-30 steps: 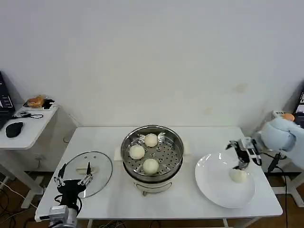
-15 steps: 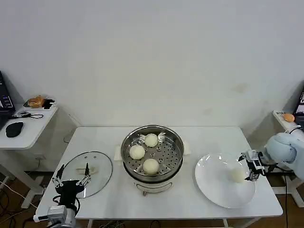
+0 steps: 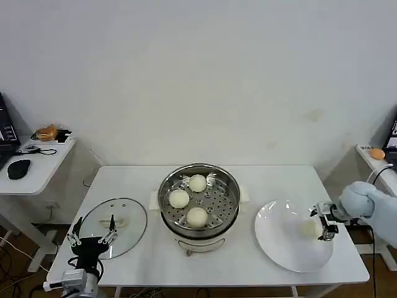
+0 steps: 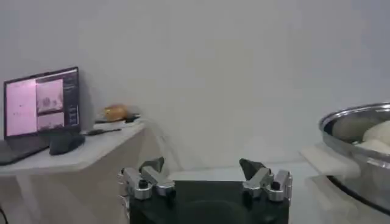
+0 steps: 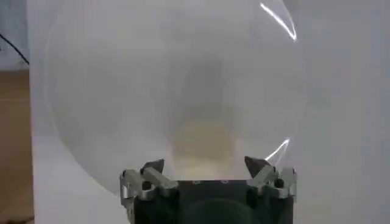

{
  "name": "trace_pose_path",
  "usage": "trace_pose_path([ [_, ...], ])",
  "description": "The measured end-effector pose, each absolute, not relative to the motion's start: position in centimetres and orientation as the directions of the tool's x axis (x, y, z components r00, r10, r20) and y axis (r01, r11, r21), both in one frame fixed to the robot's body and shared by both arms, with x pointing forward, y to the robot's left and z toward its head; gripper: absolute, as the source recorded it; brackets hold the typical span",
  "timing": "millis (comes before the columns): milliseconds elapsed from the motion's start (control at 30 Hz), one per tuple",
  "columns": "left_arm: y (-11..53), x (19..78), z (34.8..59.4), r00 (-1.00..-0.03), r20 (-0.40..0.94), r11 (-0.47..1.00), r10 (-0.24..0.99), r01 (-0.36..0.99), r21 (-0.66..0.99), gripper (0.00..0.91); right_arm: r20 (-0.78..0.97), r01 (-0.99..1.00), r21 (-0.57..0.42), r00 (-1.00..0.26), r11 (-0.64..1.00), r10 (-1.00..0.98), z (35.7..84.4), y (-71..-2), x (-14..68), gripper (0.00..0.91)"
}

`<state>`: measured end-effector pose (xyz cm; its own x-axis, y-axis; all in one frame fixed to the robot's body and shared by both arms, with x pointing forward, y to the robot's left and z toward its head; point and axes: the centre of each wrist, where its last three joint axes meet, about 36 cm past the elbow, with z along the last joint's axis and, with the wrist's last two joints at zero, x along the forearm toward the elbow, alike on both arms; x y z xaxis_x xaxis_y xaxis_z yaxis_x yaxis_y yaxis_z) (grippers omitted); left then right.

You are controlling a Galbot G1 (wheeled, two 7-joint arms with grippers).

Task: Take steamed baozi put them in steamer then cover it.

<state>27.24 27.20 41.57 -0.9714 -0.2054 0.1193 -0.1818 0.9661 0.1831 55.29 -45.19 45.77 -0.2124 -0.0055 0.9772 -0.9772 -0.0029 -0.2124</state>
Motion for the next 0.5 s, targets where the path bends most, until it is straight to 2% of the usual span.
trace_pose_path([
  [100, 27.20, 27.27, 41.50, -0.971, 0.121, 0.966, -0.206, -0.182, 0.183, 0.907, 0.978, -0.978, -0.208, -0.208, 0.004, -0.004, 45.28, -45.15, 55.46, 0.756],
  [133, 27.20, 27.27, 41.49, -0.971, 0.121, 0.966, -0.206, -0.182, 0.183, 0.907, 0.978, -0.978, -0.207, -0.207, 0.005, -0.003, 45.16, -45.12, 55.47, 0.695],
  [233, 27.19, 27.24, 41.48, -0.971, 0.122, 0.966, -0.206, -0.182, 0.183, 0.907, 0.978, -0.978, -0.207, -0.207, 0.009, -0.002, 45.09, -45.11, 55.54, 0.625],
  [500, 27.14, 27.17, 41.61, -0.971, 0.119, 0.966, -0.207, -0.184, 0.180, 0.907, 0.978, -0.978, -0.207, -0.207, 0.018, 0.001, 45.45, -45.24, 55.68, 0.544],
])
